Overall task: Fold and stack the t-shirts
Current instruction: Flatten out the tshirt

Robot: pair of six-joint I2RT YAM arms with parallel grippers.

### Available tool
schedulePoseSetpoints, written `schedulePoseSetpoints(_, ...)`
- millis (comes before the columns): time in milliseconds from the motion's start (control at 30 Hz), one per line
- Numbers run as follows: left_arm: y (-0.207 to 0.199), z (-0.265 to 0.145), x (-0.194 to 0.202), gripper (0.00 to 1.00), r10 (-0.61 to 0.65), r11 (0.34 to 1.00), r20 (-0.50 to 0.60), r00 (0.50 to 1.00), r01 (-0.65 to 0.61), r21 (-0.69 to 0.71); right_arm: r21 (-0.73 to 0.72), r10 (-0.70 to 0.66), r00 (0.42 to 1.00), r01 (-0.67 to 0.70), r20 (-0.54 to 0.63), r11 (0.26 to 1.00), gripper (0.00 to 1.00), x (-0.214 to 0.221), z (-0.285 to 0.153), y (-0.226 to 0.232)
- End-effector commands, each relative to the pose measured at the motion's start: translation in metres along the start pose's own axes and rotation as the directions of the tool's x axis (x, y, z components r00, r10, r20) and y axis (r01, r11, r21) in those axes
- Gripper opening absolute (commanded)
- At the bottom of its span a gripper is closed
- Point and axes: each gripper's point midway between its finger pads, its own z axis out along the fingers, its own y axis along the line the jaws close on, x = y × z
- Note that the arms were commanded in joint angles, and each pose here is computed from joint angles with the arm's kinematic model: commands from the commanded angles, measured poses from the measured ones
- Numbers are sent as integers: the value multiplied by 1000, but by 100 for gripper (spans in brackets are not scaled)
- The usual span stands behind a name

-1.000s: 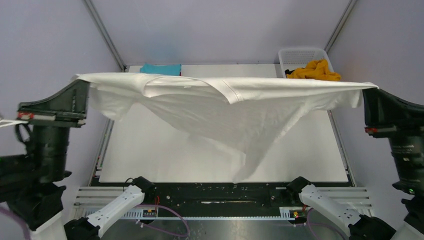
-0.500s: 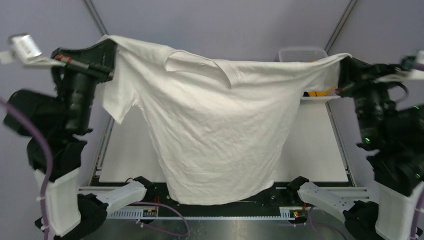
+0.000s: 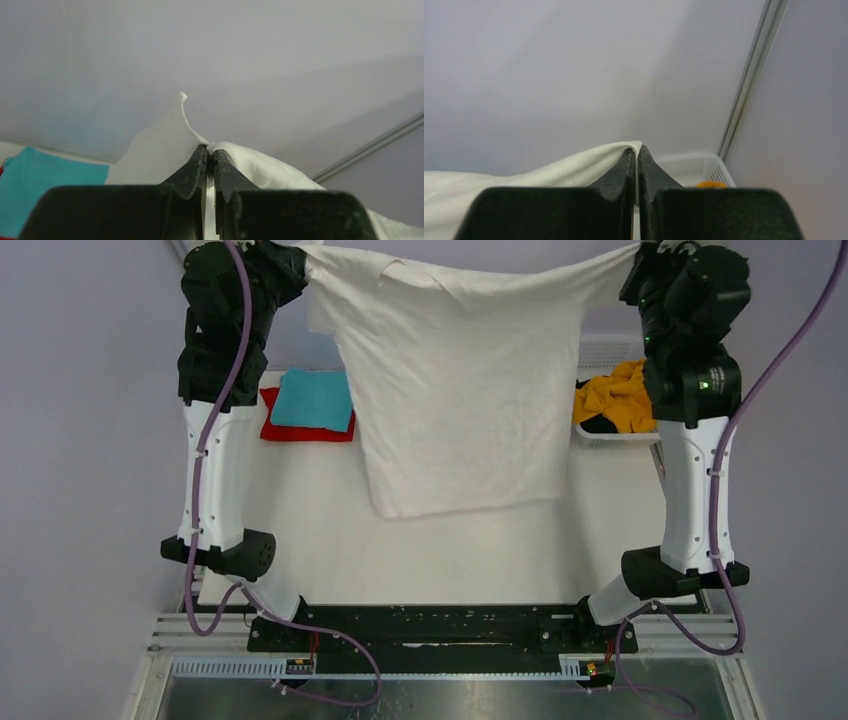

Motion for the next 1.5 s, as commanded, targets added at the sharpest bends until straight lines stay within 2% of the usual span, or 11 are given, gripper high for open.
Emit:
schedulePoseSetpoints(0, -71, -85, -121, 0, -85, 961, 301, 950, -2, 278, -100, 105, 967, -84, 233, 991, 0, -92, -49, -10)
schedulePoseSetpoints(133, -58, -84, -96, 0, -20, 967, 250, 968, -45, 252, -98, 76, 981, -59, 177, 993, 0, -69, -57, -12)
schedulePoseSetpoints(233, -26, -74, -43, 0, 48, 980, 151, 987, -76, 185, -99, 42, 999, -39, 34, 994, 3, -7, -56, -9)
schedulePoseSetpoints(433, 107, -80, 134, 0, 69, 995, -84, 994, -74, -61, -313, 117, 961, -195, -251, 930, 7, 160, -102, 37)
schedulePoseSetpoints(500, 143, -94, 190, 0, 17, 992, -160, 987, -37, -123, -312, 179, 903, -312, -390, 897, 9, 217, -119, 50)
schedulePoseSetpoints(633, 195, -127, 274, 0, -107, 971, -284, 953, 39, -236, -211, 259, 706, -504, -659, 838, 10, 319, -155, 69)
schedulePoseSetpoints(767, 247, -162, 338, 0, -195, 913, -376, 906, 28, -407, -45, 255, 486, -524, -836, 851, 12, 400, -193, 67)
schedulePoseSetpoints(867, 271, -186, 375, 7, -262, 865, -450, 854, 1, -502, 70, 268, 382, -458, -884, 886, 14, 436, -209, 55)
schedulePoseSetpoints(1033, 306, -221, 387, 19, -307, 741, -458, 834, -93, -665, 167, 277, 334, -321, -901, 932, 15, 458, -225, 29)
schedulePoseSetpoints(1300, 293, -228, 318, 0, -248, 690, -371, 895, -106, -716, 135, 244, 359, -303, -901, 943, 10, 402, -236, 20)
schedulePoseSetpoints(1467, 293, -244, 311, 0, -252, 655, -412, 876, -159, -738, 141, 224, 286, -286, -932, 948, 12, 397, -259, 17)
